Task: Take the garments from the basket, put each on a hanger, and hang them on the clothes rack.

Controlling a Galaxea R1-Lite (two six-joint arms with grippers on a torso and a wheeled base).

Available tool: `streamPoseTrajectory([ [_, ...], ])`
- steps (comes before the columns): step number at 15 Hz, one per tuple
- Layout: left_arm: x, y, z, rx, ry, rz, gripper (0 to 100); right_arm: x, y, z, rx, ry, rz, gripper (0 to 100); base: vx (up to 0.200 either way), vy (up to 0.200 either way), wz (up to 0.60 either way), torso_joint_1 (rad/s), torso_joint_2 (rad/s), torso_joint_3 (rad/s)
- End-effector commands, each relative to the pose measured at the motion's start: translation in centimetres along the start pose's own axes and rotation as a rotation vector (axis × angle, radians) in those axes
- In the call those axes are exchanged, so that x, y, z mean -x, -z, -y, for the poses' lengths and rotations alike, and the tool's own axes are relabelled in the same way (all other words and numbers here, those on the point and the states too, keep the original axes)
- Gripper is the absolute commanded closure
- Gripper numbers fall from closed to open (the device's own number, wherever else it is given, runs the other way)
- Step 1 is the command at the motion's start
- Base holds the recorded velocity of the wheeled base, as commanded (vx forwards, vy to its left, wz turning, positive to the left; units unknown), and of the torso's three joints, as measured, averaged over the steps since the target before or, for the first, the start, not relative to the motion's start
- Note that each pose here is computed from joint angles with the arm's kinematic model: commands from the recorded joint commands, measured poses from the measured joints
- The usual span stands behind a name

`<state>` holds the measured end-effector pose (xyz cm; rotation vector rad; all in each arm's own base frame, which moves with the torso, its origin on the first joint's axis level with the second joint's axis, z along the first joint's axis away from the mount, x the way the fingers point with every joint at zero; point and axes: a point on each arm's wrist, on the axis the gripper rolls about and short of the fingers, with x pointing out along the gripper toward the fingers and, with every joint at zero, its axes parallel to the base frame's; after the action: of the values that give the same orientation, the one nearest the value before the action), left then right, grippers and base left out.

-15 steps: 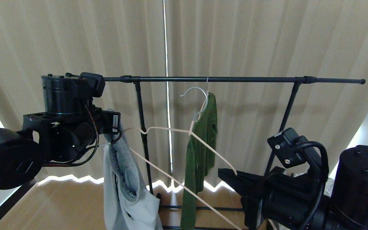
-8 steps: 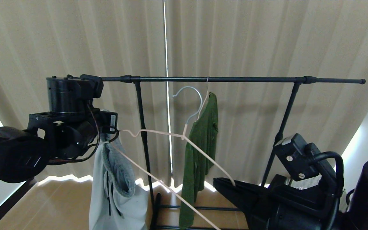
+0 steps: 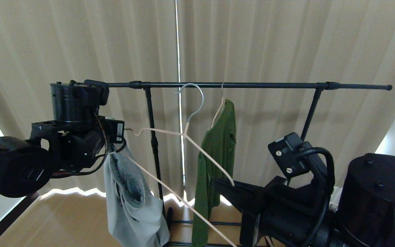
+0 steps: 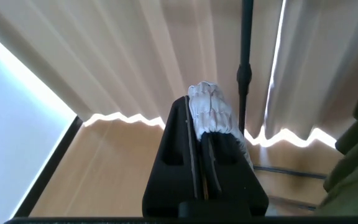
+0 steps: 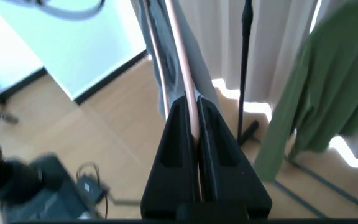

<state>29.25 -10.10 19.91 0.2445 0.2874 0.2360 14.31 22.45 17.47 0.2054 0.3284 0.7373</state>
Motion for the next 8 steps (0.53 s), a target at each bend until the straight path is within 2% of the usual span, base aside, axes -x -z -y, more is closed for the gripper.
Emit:
streamPoseTrajectory([
  [1,0.3,-0.3,-0.2,0.007,-0.006,0.010,100,-1.9,0.6,-0.2,0.004,0.017,-0.006,100,0.000,0.000,0.00,0.000,0.00,0.000],
  [6,0.7,-0.3,0.1,0.027,-0.029,0.012,100,-4.2,0.7,-0.6,0.004,0.063,0.007,100,0.000,0.000,0.00,0.000,0.00,0.000],
  [8,1.1,-0.4,0.4,0.055,-0.077,0.016,100,-5.3,1.0,-0.7,0.009,0.096,0.008,100,0.000,0.000,0.00,0.000,0.00,0.000],
])
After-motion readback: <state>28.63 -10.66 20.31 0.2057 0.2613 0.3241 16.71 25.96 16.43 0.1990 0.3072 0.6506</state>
